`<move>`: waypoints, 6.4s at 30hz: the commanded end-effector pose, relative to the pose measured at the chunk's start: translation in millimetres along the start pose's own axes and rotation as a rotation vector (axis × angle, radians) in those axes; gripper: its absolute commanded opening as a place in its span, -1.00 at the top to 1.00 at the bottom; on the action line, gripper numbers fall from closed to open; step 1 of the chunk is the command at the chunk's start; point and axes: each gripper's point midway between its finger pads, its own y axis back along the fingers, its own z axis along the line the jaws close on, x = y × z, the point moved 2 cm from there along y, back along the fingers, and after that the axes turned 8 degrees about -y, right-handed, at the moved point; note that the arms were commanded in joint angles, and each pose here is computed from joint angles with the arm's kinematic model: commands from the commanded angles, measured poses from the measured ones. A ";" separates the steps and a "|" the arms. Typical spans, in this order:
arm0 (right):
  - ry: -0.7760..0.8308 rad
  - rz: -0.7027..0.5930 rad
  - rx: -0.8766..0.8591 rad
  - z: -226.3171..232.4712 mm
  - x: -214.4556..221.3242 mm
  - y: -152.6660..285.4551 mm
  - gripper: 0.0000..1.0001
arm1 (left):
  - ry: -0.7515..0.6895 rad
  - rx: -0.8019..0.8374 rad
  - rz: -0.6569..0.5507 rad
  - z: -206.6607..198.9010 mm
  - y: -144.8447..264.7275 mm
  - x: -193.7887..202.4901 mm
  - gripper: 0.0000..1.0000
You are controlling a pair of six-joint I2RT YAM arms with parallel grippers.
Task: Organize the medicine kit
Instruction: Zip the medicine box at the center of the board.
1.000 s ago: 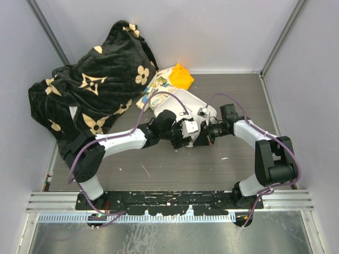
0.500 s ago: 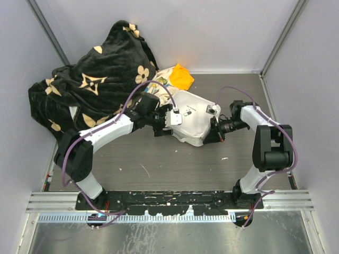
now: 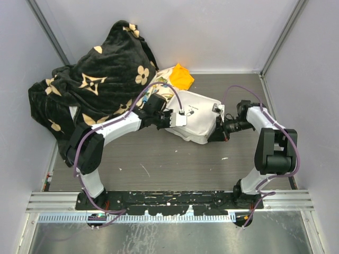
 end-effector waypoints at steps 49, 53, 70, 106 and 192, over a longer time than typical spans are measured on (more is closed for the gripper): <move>-0.083 -0.314 0.094 43.3 -63.5 -50.5 0.75 | 0.389 -0.100 0.064 -38.0 26.9 -31.5 -0.53; 0.015 -0.274 0.021 70.6 -53.5 -69.5 0.58 | 0.365 -0.062 0.062 -56.2 44.5 -28.4 -0.65; 0.083 -0.384 0.450 19.0 -118.8 3.4 -0.63 | 0.527 -0.169 -0.046 -76.7 76.6 -21.1 -0.94; 0.039 0.014 0.108 30.3 -11.0 -1.7 -0.55 | 0.917 0.233 -0.170 -14.0 -8.3 -48.3 -0.86; 0.685 0.244 0.658 22.6 -28.2 -69.4 0.92 | 0.735 -0.043 -0.430 -32.3 48.4 28.9 -0.68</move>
